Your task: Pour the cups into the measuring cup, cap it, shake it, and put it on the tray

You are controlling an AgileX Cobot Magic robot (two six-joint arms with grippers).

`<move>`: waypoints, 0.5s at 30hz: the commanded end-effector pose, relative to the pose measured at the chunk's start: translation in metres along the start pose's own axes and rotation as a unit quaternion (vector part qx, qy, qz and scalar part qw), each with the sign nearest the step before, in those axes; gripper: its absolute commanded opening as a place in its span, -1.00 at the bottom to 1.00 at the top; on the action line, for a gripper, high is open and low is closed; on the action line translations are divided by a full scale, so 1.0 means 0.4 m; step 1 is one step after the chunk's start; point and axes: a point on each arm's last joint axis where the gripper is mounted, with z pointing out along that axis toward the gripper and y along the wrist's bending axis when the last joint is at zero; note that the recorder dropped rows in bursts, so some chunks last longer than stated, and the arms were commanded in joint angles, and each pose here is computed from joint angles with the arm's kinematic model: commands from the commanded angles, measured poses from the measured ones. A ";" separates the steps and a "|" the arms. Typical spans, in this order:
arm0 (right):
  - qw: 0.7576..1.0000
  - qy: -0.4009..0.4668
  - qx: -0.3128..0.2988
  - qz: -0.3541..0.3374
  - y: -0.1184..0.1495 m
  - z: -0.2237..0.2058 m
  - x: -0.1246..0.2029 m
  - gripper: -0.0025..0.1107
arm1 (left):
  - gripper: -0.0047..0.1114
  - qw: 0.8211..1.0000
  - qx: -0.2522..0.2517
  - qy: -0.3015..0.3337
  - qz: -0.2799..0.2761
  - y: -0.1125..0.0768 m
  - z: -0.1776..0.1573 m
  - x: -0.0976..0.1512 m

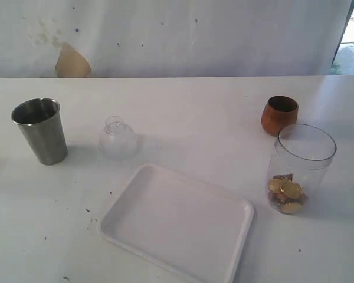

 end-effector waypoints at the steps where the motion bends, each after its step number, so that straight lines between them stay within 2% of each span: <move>1: 1.000 -0.006 0.001 -0.001 0.000 0.000 0.000 -0.96 | 0.89 1.000 0.012 -0.008 0.009 -0.006 -0.011 0.006; 3: 1.000 -0.001 -0.001 -0.001 0.000 0.002 0.001 -0.96 | 0.89 1.000 0.030 0.002 0.003 -0.014 -0.013 0.011; 5: 1.000 -0.001 -0.002 -0.001 0.001 0.002 0.001 -0.96 | 0.89 0.999 0.045 0.013 -0.028 -0.022 -0.014 0.018; 11: 1.000 -0.001 -0.002 -0.001 0.001 0.002 0.001 -0.96 | 0.89 0.993 0.098 0.047 -0.042 -0.047 -0.019 0.036; 15: 1.000 -0.001 -0.002 -0.001 0.001 0.002 0.001 -0.96 | 0.89 0.993 0.091 0.045 -0.059 -0.044 -0.018 0.035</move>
